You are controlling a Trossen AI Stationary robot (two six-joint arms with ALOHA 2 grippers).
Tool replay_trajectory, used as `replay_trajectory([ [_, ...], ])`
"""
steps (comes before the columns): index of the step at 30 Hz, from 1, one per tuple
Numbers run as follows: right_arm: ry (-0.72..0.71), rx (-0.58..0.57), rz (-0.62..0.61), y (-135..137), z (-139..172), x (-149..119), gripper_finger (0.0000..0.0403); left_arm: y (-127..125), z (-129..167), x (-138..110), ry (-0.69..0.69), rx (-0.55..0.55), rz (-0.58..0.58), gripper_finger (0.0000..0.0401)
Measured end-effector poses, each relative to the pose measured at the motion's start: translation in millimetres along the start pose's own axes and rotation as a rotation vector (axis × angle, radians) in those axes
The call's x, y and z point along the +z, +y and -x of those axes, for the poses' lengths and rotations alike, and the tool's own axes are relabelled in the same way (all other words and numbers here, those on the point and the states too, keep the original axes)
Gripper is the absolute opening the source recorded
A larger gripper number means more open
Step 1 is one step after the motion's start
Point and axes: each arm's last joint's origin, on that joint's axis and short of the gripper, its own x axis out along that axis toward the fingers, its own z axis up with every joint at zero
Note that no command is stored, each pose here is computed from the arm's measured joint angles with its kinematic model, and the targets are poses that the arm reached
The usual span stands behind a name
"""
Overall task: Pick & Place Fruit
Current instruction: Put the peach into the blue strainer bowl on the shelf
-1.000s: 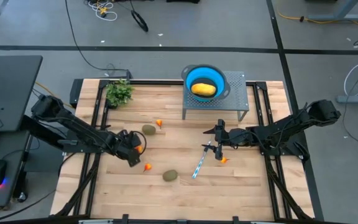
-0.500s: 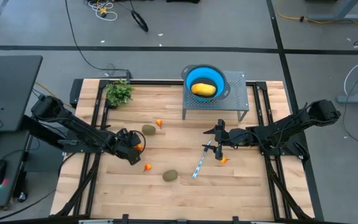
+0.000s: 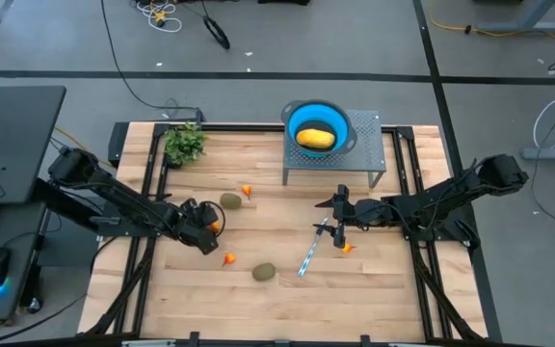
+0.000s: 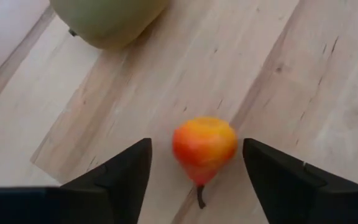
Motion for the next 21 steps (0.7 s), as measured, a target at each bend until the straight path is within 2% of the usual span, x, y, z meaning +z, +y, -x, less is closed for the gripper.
replay_trajectory([
  [13, 0.000, 0.000, 0.000, 0.0, 0.0, 0.0, 0.0288, 0.3, 0.0, -0.3, 0.002, 0.003, 0.027, 0.0164],
  [21, 0.000, 0.000, 0.000, 0.0, 0.0, 0.0, 0.0288, -8.0, 3.2, 7.8, -0.022, -0.067, 0.023, 0.0141],
])
